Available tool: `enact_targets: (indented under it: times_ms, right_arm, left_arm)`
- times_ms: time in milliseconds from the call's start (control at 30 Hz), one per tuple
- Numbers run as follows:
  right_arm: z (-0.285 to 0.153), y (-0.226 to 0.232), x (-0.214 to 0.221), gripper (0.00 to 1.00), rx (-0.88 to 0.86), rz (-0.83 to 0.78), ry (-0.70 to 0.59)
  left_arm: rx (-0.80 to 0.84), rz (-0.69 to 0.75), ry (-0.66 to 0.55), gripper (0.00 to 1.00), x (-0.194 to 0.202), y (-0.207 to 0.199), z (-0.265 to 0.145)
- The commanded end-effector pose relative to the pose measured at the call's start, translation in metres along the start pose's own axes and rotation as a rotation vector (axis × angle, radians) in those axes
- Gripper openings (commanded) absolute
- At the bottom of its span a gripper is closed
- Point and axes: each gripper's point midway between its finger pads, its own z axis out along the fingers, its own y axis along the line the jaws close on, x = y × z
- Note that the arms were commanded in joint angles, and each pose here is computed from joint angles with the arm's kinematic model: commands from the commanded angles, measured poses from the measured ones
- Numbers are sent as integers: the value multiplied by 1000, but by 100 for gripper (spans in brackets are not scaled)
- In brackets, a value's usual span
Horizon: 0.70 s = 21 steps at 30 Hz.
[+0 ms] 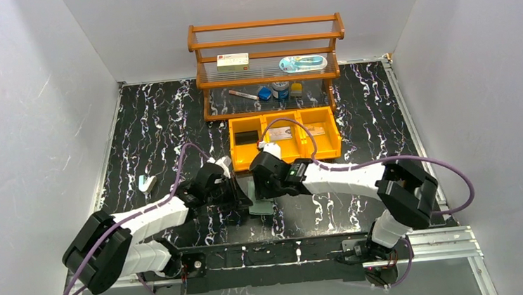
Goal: Take the credit cards out of the card holder
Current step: Open the card holder at the center of the board.
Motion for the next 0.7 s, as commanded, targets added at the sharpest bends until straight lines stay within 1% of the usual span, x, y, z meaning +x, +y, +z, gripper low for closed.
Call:
enact_targets:
  times_ms: [0,133,267,367,467,667]
  right_arm:
    - [9,14,-6,53,-3,-26,-9]
    - [16,-5,-1,48,98,-31,5]
    - [13,-22,-2,39,171,-10,-32]
    - [10,-30,-3,23,198,-21,-45]
    - [9,-31,-4,15,205,-24,-46]
    - [6,-33,-5,13,212,-10,-54]
  left_arm:
    - [9,23,-8,0,-6,-12,-1]
    - [-14,49,-15,0,-10,-10,-4]
    - [-19,61,-16,0,-11,-11,-5]
    - [-18,67,-15,0,-13,-13,-5]
    - [-31,77,-18,0,-15,-12,-5]
    - [-57,91,-12,0,-13,-6,-6]
